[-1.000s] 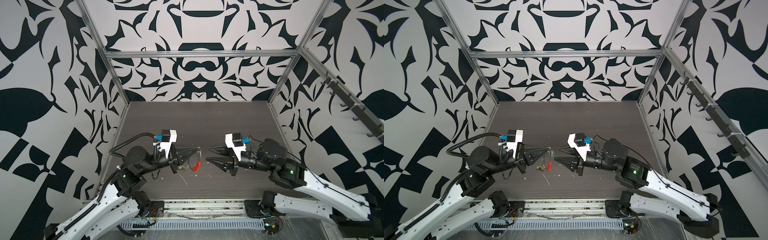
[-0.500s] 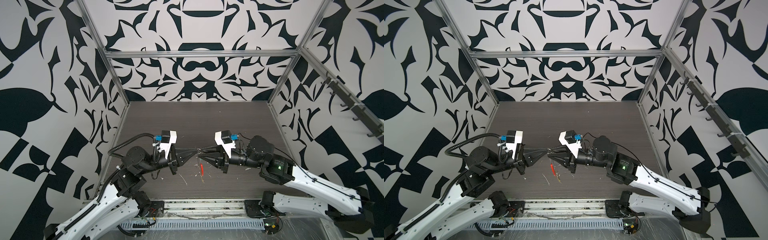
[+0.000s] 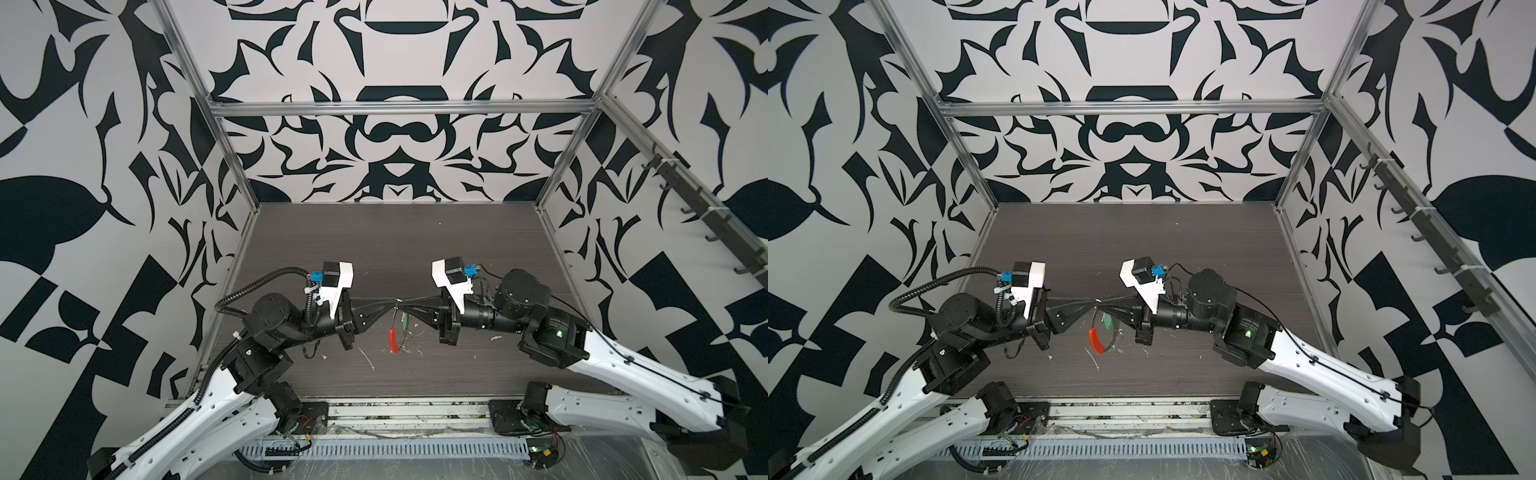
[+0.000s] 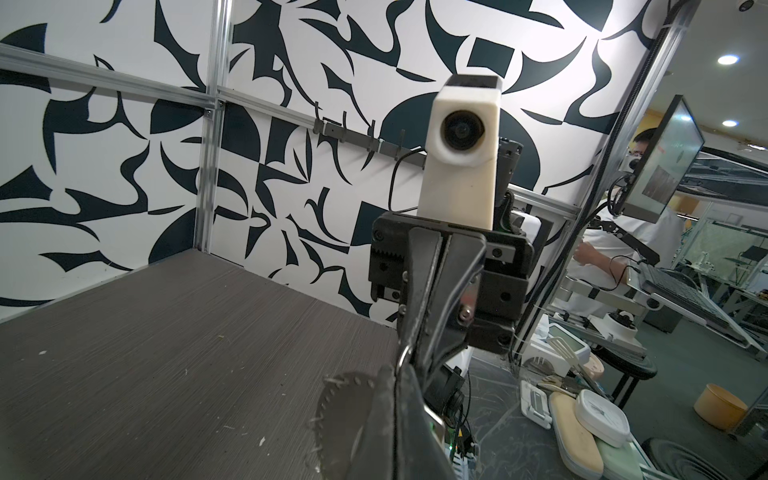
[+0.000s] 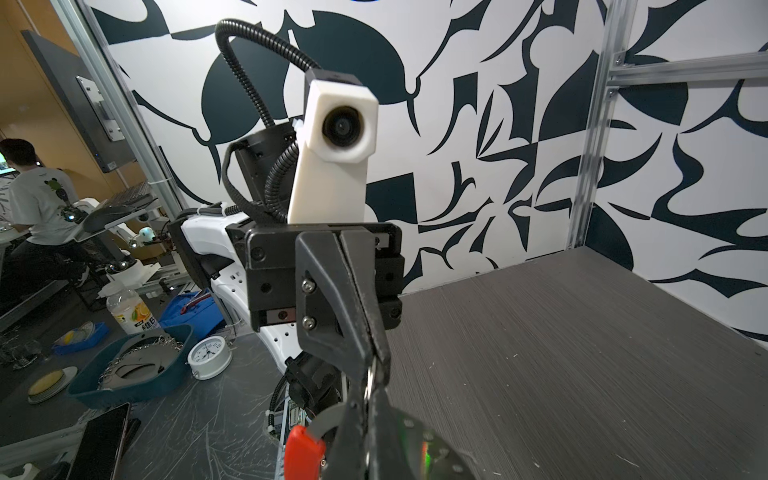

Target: Remove the keys from the keyring

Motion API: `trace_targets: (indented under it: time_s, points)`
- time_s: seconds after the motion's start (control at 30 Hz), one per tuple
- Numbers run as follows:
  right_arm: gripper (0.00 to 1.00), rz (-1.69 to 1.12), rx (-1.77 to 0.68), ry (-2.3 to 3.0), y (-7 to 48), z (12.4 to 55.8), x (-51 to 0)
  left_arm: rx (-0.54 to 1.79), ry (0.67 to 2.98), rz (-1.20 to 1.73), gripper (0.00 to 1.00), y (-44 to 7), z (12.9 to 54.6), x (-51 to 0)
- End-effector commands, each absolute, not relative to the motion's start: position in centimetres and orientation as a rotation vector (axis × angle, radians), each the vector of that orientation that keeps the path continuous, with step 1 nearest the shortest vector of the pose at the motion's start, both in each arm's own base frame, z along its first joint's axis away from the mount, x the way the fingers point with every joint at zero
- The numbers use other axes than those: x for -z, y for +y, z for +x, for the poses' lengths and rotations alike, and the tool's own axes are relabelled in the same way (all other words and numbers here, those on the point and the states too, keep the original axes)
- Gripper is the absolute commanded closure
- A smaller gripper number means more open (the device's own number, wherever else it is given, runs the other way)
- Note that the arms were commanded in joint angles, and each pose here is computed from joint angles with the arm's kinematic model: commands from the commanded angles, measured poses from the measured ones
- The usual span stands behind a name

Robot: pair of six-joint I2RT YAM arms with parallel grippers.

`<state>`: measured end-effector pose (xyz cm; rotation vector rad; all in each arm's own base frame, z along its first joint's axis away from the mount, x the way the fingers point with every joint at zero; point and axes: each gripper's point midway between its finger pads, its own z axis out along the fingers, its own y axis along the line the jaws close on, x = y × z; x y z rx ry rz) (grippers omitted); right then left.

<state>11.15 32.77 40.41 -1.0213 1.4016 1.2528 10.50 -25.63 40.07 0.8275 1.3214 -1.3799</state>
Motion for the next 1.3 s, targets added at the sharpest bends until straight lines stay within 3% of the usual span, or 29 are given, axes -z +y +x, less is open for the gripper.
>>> trace_targets:
  time_s: [0.0,0.1,0.23,0.57,1.1,1.27]
  points:
    - [1.0,-0.989,-1.256,1.366,32.0,11.2,-42.3,1.392,1.317,0.831,1.0,-25.5,10.2,-40.7]
    - [1.0,-0.996,-1.242,1.425,31.4,11.5,-41.8,1.379,1.373,0.829,0.7,-25.2,10.2,-40.1]
    - [1.0,-1.041,-1.252,1.522,30.6,11.7,-40.6,1.334,1.452,0.841,0.61,-24.7,10.2,-39.3]
    - [1.0,-1.167,-1.295,1.649,29.9,11.5,-39.8,1.306,1.713,0.985,0.7,-26.4,10.3,-36.5]
    - [1.0,-1.284,-1.336,1.713,30.6,10.7,-38.9,1.361,1.745,1.107,0.72,-27.5,9.3,-36.8]
    - [1.0,-1.282,-1.339,1.713,30.8,10.8,-38.9,1.38,1.761,1.122,0.8,-27.9,9.4,-36.5]
